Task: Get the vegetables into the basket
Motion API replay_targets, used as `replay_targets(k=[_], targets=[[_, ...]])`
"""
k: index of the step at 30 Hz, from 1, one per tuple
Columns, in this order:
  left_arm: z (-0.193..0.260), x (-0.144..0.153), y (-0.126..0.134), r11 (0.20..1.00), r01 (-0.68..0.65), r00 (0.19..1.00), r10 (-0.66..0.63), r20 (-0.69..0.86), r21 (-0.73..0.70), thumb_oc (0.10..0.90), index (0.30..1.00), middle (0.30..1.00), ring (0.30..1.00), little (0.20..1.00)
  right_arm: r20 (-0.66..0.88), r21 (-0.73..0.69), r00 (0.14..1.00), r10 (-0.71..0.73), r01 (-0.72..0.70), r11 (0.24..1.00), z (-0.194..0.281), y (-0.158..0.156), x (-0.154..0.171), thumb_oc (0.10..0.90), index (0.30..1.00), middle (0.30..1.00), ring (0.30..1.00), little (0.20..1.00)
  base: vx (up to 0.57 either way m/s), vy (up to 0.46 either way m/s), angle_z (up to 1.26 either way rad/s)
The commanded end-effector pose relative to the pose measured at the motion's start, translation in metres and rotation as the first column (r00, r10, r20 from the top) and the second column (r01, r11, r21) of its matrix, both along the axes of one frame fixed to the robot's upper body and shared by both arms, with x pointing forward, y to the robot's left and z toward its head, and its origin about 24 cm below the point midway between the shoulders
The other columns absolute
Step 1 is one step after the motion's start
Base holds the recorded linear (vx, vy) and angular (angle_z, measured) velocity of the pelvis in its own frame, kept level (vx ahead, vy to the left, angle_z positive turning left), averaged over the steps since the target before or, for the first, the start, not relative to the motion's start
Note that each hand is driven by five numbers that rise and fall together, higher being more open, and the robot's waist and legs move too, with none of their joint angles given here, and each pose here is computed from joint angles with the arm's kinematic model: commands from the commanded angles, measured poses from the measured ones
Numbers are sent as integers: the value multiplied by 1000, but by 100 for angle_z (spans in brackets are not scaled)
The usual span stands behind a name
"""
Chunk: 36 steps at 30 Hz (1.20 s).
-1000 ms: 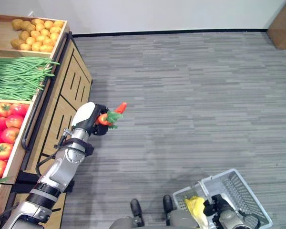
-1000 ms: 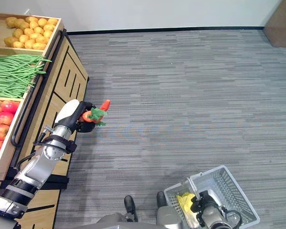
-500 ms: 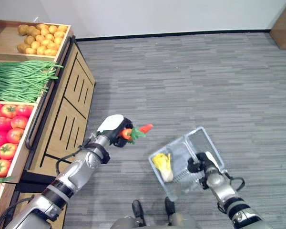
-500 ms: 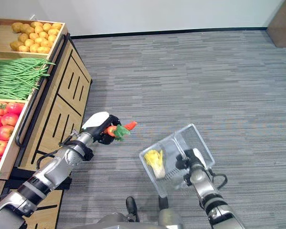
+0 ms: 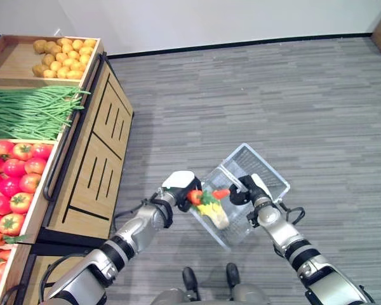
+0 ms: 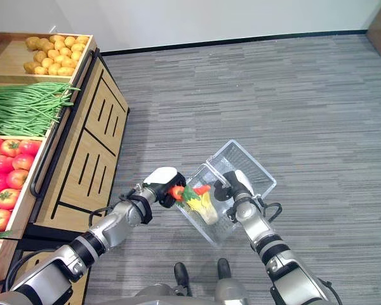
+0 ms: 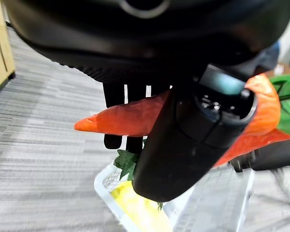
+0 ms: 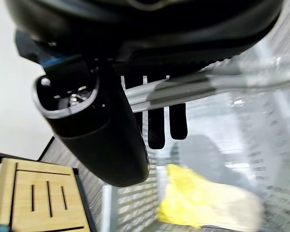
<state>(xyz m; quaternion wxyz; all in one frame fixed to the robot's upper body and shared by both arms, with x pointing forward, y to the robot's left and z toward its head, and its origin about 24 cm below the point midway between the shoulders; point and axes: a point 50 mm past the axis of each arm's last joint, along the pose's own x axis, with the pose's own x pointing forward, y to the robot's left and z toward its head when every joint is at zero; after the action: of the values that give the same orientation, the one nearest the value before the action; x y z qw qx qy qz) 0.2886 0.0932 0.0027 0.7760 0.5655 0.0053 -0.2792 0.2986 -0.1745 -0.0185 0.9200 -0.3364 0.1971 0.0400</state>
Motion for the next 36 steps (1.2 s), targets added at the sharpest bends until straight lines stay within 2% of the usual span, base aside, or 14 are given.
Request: replay_targets(k=[1,5,9,14,18,22,23,28,29,30,32,33,36], targets=[[26,28,-19,998,42,988,-48,146,47,400,300,300,300,300,364,94,917,164,-211,973,82,58,36,400,300,300,300,300,-9,-41,-1],[11,23,-30,992,71,991,-81,104,105,400,300,300,300,300,390,115,888,242,-308,944,88,79,29,400,300,300,300,300,-4,-41,-6],[-2,18,-36,986,85,994,-94,62,142,400,300,300,300,300,466,100,814,346,-437,894,108,103,21,400,300,300,300,300,-8,-25,-11],[-9,17,-35,979,83,995,-93,45,185,400,300,300,300,300,516,95,753,408,-524,847,124,119,13,400,300,300,300,300,-18,-6,-10],[-24,16,-24,963,54,998,-60,13,265,400,300,300,300,300,550,102,672,495,-643,759,137,137,-3,400,300,300,300,300,-22,-4,-21],[-42,15,-4,936,-10,998,29,-47,353,400,300,300,300,300,571,240,631,525,-740,628,145,151,-23,400,300,300,300,300,-28,11,-33],[-43,15,-4,936,-11,998,29,-47,352,400,300,300,300,300,570,241,631,526,-741,627,145,151,-23,400,300,300,300,300,-22,15,-26],[-52,14,13,919,-59,992,99,-84,390,400,300,300,300,300,522,558,677,519,-731,393,138,163,-45,400,300,300,300,300,-15,4,-17],[-53,14,14,916,-53,991,97,-91,397,400,300,300,300,300,526,575,666,528,-737,356,141,165,-48,400,300,300,300,300,-5,3,-15],[-53,14,14,917,-53,991,97,-91,396,400,300,300,300,300,526,575,666,529,-737,355,141,165,-48,400,300,300,300,300,-5,-2,-17],[-52,15,15,913,-54,992,96,-84,403,400,300,300,300,300,534,618,644,548,-739,266,147,172,-54,400,300,300,300,300,-3,4,-15],[-54,14,18,908,-45,991,92,-93,417,400,300,300,300,300,565,628,609,557,-755,189,158,176,-59,400,300,300,300,300,0,11,-8],[-53,15,16,902,-26,994,69,-85,432,400,300,300,300,300,604,606,560,568,-785,130,172,180,-64,400,300,300,300,300,0,18,-5]])
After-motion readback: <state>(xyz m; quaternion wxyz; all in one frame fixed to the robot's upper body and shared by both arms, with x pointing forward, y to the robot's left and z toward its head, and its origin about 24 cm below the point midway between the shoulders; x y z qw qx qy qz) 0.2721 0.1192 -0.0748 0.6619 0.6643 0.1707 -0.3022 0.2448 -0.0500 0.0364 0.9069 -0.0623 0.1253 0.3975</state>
